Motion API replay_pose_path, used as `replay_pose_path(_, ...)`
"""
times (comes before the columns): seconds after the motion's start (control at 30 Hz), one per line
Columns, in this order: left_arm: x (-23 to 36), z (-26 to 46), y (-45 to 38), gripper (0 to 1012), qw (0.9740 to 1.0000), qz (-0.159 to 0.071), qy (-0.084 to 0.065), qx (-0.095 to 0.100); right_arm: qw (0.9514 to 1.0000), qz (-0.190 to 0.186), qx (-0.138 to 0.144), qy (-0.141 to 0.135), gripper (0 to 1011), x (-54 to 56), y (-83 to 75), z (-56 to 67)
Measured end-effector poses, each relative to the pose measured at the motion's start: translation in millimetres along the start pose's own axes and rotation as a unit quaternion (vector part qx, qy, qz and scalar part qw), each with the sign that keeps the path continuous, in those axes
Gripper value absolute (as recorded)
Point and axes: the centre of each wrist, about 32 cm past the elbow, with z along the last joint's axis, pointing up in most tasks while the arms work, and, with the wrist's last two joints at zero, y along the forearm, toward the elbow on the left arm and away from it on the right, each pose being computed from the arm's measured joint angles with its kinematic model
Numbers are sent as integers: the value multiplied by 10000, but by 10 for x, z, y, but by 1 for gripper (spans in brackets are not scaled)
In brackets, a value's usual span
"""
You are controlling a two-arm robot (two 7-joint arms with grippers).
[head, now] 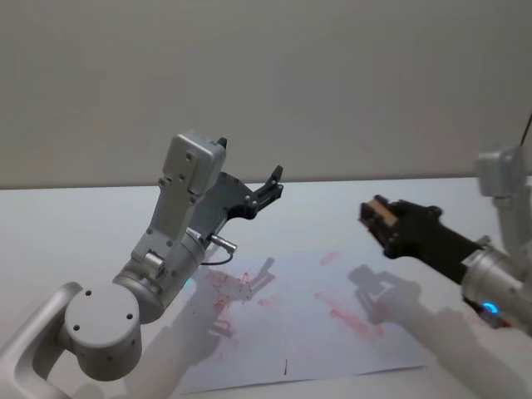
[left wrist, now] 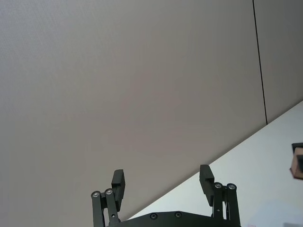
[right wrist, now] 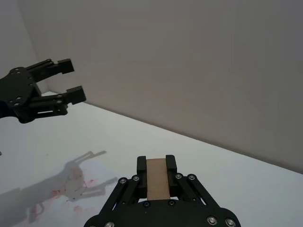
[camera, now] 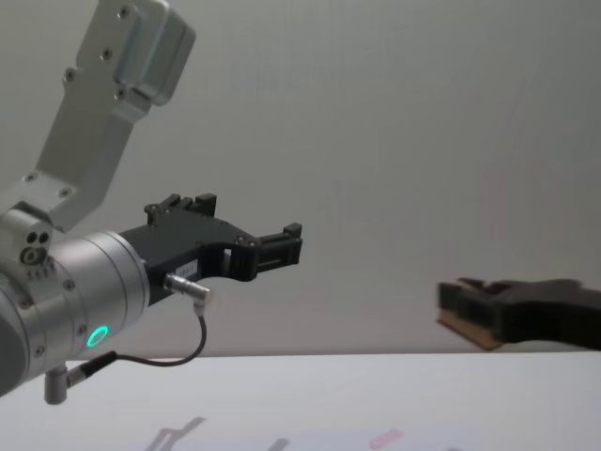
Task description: Use the one hand to pick up the stamp and affix it onto the A4 paper.
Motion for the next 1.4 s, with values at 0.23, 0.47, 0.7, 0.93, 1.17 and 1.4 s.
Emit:
replay_pose_path(0.23, 0, 0, 0, 1001, 10000, 0, 0, 0, 9987, -492, -119, -28, 218, 82, -274, 0)
replay_pose_path(0.47, 0, 0, 0, 1001, 10000, 0, 0, 0, 9949, -924, -338, -207, 218, 140, -503, -28)
replay_pose_path(0.7, 0, 0, 0, 1001, 10000, 0, 0, 0, 9890, -1263, -594, -500, 218, 171, -682, -73)
replay_pose_path(0.93, 0, 0, 0, 1001, 10000, 0, 0, 0, 9828, -1500, -794, -734, 218, 189, -788, -120)
replay_pose_path(1.17, 0, 0, 0, 1001, 10000, 0, 0, 0, 9779, -1651, -974, -838, 218, 194, -849, -178)
replay_pose_path(1.4, 0, 0, 0, 1001, 10000, 0, 0, 0, 9745, -1737, -1128, -863, 218, 194, -874, -246)
